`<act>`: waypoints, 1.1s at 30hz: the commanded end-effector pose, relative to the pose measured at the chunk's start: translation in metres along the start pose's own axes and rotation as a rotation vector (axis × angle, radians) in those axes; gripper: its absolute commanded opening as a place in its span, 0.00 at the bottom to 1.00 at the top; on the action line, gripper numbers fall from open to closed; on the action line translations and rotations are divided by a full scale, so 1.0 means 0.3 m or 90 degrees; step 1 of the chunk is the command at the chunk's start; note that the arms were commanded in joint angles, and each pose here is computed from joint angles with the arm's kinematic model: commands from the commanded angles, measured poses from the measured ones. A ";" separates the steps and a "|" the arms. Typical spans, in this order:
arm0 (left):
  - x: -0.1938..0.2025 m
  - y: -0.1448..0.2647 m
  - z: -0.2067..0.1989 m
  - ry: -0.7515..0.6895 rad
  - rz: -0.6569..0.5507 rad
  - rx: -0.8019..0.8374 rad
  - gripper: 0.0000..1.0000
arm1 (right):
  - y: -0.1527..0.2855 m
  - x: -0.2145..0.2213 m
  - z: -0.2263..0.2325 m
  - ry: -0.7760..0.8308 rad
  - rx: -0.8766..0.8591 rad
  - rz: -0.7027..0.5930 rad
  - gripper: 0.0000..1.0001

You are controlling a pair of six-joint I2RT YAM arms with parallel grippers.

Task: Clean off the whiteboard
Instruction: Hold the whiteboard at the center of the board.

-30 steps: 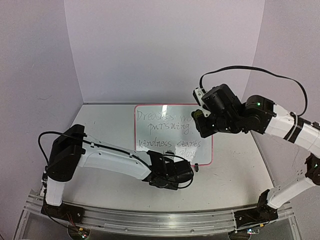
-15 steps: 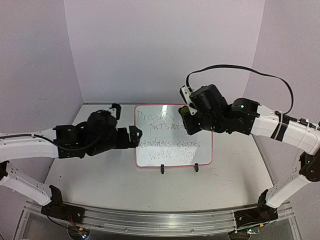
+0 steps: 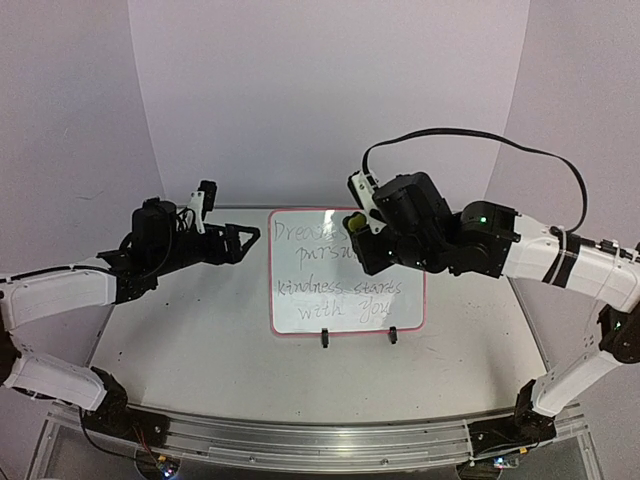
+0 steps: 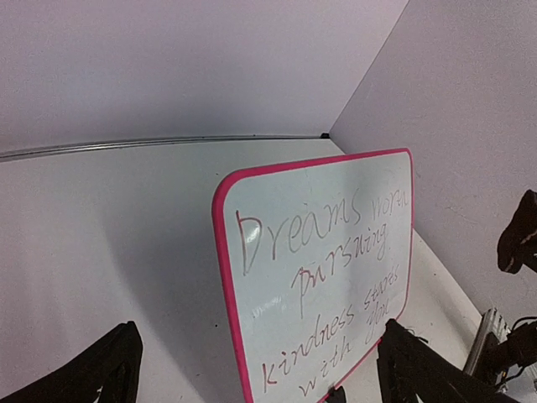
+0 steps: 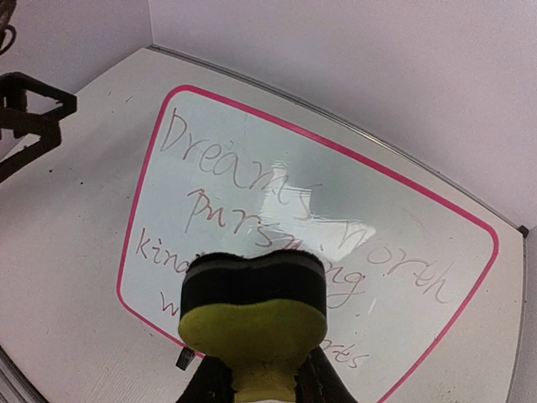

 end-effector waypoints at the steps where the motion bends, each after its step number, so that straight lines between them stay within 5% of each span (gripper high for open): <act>1: -0.004 0.006 0.021 -0.042 -0.086 0.205 0.93 | 0.068 -0.049 0.018 -0.025 -0.020 -0.042 0.00; 9: 0.066 -0.124 0.049 -0.051 -0.033 0.326 0.81 | 0.111 -0.047 0.032 -0.021 -0.027 -0.048 0.00; 21: 0.095 -0.224 0.118 -0.033 -0.010 0.311 0.76 | 0.118 -0.043 0.078 0.001 -0.037 -0.041 0.00; 33: 0.137 -0.286 0.142 -0.010 0.018 0.344 0.48 | 0.112 -0.079 0.121 0.010 -0.050 -0.050 0.00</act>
Point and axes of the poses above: each gripper's point midway between its finger pads, its own y axis back along the fingers, its own z axis along the line the jaws close on, x = y × z, the point moved 7 cm from there along y, back along the fingers, and after that the axes turned 12 degrees about -y, right-handed, at the moved point
